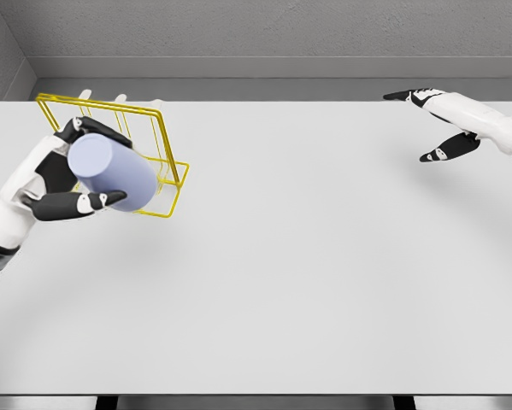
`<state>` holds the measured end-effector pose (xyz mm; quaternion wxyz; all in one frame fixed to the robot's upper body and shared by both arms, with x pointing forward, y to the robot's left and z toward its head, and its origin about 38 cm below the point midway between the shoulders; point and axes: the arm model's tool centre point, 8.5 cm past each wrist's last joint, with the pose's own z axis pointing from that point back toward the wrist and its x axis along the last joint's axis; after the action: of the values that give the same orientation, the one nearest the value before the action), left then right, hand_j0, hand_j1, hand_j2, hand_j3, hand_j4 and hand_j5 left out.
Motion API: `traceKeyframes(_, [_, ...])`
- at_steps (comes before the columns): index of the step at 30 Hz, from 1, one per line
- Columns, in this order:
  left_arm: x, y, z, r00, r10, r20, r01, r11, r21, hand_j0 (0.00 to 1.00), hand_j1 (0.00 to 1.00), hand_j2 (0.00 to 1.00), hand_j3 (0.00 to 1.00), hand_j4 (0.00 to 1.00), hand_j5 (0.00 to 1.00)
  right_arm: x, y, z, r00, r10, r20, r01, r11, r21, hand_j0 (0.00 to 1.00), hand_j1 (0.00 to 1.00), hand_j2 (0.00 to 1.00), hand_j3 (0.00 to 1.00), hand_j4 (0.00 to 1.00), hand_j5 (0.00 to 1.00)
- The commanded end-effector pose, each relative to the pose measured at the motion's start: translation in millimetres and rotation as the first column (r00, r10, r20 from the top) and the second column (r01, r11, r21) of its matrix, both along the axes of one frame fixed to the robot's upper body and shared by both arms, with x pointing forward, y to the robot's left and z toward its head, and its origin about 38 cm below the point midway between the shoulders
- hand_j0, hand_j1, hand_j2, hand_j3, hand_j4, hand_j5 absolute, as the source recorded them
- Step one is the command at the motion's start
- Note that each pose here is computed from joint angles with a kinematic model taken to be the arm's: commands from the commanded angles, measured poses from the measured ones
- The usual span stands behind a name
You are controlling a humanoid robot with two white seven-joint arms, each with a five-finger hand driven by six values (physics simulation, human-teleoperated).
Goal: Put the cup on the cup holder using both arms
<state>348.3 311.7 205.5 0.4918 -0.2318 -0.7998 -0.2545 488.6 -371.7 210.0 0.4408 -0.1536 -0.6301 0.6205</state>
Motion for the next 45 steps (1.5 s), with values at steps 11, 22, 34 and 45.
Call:
traceKeyframes(11, [20.5, 29, 52.7, 0.995, 0.027, 0.093, -0.025, 0.999, -0.031, 0.29, 0.29, 0.29, 0.29, 0.29, 0.29, 0.1, 0, 0.9, 1.000, -0.003, 0.000, 0.003, 1.000, 0.007, 1.00, 1.00, 1.00, 1.00, 1.00, 1.00])
traceKeyframes(22, [23.9, 3, 44.0, 0.996, -0.030, 0.081, 0.034, 0.998, -0.046, 0.28, 0.28, 0.28, 0.28, 0.28, 0.28, 0.2, 0, 1.0, 1.000, -0.003, 0.001, 0.003, 1.000, 0.007, 1.00, 1.00, 1.00, 1.00, 1.00, 1.00])
traceKeyframes(34, [39.6, 19, 31.1, 0.999, 0.021, 0.031, -0.020, 0.998, -0.052, 0.28, 0.28, 0.28, 0.28, 0.28, 0.28, 0.6, 3, -0.9, 1.000, 0.003, -0.002, -0.003, 1.000, 0.009, 1.00, 1.00, 1.00, 1.00, 1.00, 1.00])
traceKeyframes(45, [47.8, 3, 1.0, 0.999, 0.017, -0.035, -0.018, 0.999, -0.030, 0.29, 0.29, 0.29, 0.29, 0.29, 0.29, 0.7, 4, -1.2, 1.000, 0.004, -0.003, -0.004, 1.000, 0.009, 1.00, 1.00, 1.00, 1.00, 1.00, 1.00])
